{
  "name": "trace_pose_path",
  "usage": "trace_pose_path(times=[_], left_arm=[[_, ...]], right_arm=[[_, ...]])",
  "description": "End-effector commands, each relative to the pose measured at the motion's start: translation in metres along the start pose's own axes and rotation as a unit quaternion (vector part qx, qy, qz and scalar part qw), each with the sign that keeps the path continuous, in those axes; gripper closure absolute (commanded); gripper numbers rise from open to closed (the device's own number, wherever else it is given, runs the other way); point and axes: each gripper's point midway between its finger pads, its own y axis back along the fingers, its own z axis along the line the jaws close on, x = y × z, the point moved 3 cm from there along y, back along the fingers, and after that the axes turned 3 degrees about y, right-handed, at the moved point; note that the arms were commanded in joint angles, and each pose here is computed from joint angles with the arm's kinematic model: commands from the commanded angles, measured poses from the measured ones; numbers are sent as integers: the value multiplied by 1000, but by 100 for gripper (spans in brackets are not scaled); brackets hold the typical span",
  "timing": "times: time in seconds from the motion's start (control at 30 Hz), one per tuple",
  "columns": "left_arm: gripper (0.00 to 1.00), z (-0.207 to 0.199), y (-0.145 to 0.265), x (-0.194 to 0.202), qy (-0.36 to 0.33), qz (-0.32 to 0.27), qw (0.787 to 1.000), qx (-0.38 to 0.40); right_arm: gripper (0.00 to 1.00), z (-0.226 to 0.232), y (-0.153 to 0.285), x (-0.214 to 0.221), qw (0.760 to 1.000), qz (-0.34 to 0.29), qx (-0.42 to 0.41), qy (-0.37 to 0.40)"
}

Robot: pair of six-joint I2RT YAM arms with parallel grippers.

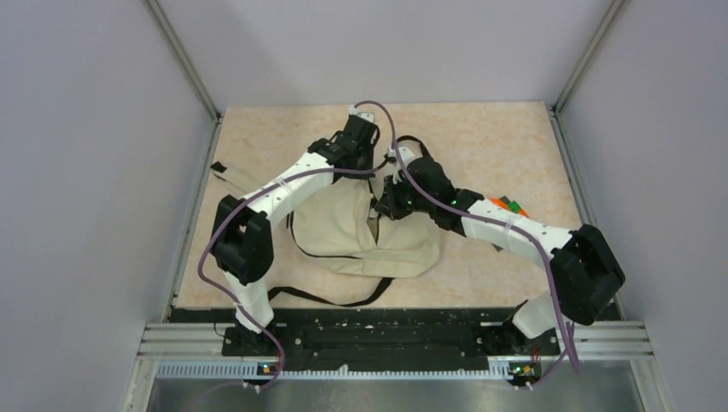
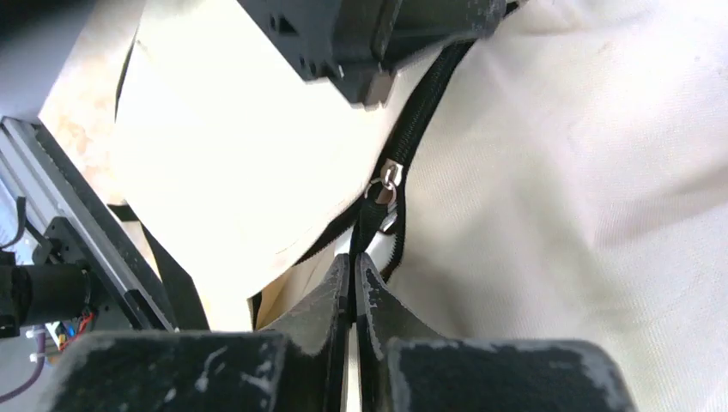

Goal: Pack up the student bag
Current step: Zip the student bag at the center of the board.

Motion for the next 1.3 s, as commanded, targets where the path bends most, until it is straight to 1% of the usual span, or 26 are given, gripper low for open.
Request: trace_pose_path(times=[0.0, 0.13, 0.4, 0.57, 1.0, 1.27], left_arm=[[100, 4, 26, -62, 78, -115, 989, 55], [100, 12, 27, -76, 97, -127, 985, 70], [100, 25, 18, -94, 106, -135, 983, 69], [100, 28, 13, -107, 111, -143, 981, 70], [100, 44, 0, -132, 128, -154, 977, 72], [100, 49, -1, -141, 127, -160, 976, 71]], right_arm=[[100, 17, 15, -10, 1000, -1, -8, 11], [100, 21, 19, -5, 1000, 9, -7, 15], [100, 42, 36, -14, 999, -4, -44, 16], [100, 49, 37, -11, 998, 2, -55, 20], [100, 68, 33, 17, 996, 41, -65, 39], [100, 55, 25, 50, 995, 81, -43, 31]])
